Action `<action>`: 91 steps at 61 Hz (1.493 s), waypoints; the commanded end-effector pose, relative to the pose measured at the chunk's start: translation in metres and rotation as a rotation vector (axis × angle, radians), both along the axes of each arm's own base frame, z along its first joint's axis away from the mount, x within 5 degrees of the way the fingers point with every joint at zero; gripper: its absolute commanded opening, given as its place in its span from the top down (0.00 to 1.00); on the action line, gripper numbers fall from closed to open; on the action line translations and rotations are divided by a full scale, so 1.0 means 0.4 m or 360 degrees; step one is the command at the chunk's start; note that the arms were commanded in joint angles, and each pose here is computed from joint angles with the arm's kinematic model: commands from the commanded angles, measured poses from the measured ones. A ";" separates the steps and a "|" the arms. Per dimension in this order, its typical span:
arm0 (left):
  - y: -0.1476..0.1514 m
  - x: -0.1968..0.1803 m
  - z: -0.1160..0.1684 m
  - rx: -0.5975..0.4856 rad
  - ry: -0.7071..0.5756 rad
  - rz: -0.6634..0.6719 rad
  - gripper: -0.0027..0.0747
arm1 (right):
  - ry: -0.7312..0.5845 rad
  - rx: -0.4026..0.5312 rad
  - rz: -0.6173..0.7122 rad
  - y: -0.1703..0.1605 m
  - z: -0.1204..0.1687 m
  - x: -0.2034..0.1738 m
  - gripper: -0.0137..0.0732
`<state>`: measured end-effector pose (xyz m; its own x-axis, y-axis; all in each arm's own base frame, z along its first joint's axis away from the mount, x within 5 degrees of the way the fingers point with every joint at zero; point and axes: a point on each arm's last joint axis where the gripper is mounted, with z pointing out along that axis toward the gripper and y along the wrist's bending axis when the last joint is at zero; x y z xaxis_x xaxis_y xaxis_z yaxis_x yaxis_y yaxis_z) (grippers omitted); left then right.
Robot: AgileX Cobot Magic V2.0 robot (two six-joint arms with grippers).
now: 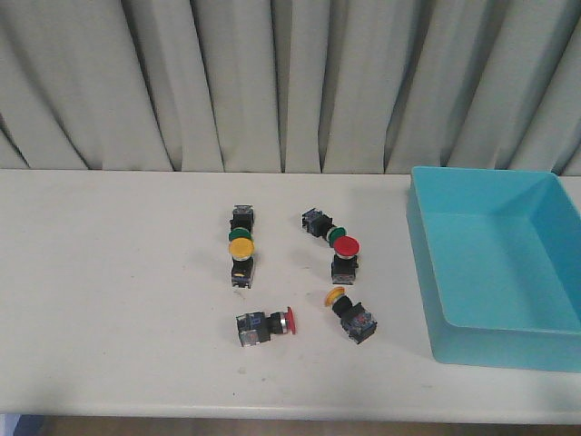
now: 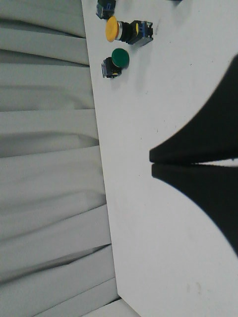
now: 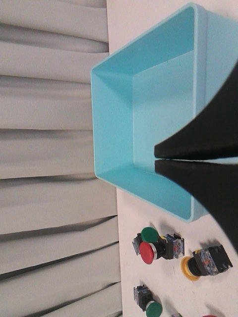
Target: Pick red and yellow buttons and place in box
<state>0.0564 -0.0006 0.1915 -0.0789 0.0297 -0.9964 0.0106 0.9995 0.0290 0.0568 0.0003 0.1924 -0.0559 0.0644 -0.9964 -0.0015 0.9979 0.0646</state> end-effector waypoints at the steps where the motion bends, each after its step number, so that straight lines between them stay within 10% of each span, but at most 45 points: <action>1: 0.000 0.003 -0.024 -0.0025 -0.0061 -0.0005 0.97 | -0.0134 -0.0004 -0.0004 0.000 0.014 -0.001 0.85; 62: 0.000 0.003 -0.018 -0.0025 -0.0105 -0.0004 0.97 | -0.0208 -0.0054 -0.0005 -0.001 0.027 -0.002 0.85; 76: 0.001 0.001 0.013 -0.0029 -0.0311 0.0003 0.97 | -0.0771 0.0101 0.0007 -0.002 0.124 -0.025 0.85; 91: 0.004 0.002 0.226 -0.0233 -0.0674 -0.0009 0.97 | -0.0966 -0.0216 -0.0038 0.003 0.417 0.000 0.85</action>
